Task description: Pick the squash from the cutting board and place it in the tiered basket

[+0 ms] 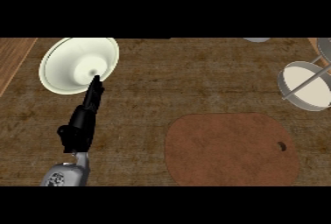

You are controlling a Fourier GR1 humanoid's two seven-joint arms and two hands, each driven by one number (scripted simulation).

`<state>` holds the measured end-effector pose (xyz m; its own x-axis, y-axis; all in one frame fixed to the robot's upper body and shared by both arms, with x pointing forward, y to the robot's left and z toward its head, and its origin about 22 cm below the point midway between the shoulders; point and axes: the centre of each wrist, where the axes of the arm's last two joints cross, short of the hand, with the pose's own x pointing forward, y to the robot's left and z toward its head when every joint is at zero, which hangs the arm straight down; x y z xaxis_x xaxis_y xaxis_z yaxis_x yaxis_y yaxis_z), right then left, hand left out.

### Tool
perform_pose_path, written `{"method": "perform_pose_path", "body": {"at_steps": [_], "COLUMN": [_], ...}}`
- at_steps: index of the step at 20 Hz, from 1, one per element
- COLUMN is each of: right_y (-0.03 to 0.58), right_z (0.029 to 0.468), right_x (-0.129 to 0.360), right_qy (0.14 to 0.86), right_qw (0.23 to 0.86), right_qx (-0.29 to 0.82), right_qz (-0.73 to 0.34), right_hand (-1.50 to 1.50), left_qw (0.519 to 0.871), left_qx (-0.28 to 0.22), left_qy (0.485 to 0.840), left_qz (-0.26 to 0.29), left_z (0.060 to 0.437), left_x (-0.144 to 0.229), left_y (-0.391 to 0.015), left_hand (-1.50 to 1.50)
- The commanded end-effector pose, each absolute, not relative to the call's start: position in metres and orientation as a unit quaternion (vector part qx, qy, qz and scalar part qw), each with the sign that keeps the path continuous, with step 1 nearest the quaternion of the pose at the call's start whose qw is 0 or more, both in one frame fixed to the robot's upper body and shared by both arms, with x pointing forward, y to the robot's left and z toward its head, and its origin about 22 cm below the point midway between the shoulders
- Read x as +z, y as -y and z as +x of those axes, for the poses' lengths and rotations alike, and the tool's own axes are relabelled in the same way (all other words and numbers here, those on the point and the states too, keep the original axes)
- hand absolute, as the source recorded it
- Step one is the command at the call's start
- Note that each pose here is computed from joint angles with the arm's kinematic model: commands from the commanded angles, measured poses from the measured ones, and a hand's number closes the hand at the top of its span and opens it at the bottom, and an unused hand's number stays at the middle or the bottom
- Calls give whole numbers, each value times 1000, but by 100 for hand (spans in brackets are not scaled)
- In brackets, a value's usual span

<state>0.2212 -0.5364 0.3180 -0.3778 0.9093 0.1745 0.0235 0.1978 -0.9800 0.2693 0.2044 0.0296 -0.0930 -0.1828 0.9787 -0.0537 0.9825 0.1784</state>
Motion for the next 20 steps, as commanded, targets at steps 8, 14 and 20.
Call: {"method": "perform_pose_path", "body": {"at_steps": [8, 14, 20], "right_y": [506, 484, 494], "right_z": [265, 307, 334], "right_x": [331, 310, 273], "right_qy": [665, 650, 641], "right_qw": [453, 437, 422], "right_qx": [489, 495, 511], "right_qz": [-336, -376, -388], "right_hand": [150, 150, 150], "left_qw": [662, 664, 662], "left_qx": [-66, -66, -63], "left_qy": [743, 741, 743], "left_qz": [77, 68, 72], "left_z": [284, 279, 282], "left_x": [17, 31, 30], "left_y": [-176, -181, -203], "left_hand": [0, 0, 0]}}
